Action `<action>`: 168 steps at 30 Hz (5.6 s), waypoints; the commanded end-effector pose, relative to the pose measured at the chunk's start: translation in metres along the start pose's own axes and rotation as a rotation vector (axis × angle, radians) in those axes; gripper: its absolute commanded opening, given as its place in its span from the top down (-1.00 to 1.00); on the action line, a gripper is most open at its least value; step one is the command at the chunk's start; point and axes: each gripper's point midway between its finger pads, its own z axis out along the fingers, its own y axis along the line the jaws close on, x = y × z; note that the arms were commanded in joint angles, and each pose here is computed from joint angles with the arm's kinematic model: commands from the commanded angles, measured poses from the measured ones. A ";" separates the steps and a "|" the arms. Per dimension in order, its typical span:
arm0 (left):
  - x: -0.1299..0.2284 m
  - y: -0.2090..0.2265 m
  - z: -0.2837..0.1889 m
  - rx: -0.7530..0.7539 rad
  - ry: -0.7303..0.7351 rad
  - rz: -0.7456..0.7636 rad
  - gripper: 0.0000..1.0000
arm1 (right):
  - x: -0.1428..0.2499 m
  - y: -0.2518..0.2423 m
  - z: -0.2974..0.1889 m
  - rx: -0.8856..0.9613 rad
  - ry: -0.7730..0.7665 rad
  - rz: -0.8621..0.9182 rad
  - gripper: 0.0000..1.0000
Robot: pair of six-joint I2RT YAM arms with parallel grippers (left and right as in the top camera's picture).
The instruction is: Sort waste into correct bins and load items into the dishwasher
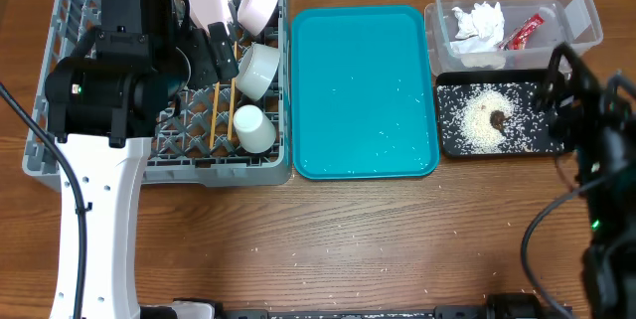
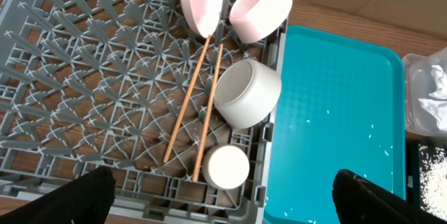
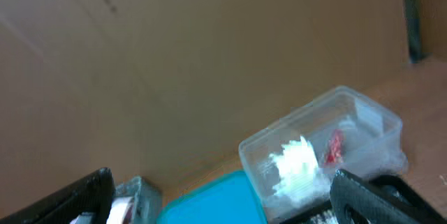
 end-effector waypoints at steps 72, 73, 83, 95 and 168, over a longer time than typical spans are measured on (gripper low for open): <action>-0.008 0.028 -0.051 0.104 -0.506 -0.070 -1.00 | 0.217 -0.112 -0.011 -0.083 -0.052 -0.003 -1.00; 0.001 0.038 -0.051 0.103 -0.547 -0.083 -1.00 | 0.217 -0.112 -0.011 -0.083 -0.052 -0.003 -1.00; 0.093 0.088 -0.026 0.097 -0.747 -0.141 -0.99 | 0.217 -0.112 -0.011 -0.083 -0.052 -0.003 -1.00; 0.142 0.109 -0.001 0.125 -0.943 -0.164 -1.00 | 0.217 -0.112 -0.011 -0.083 -0.052 -0.003 -1.00; 0.185 0.119 0.065 0.016 -0.808 0.039 -1.00 | 0.217 -0.112 -0.011 -0.083 -0.052 -0.003 -1.00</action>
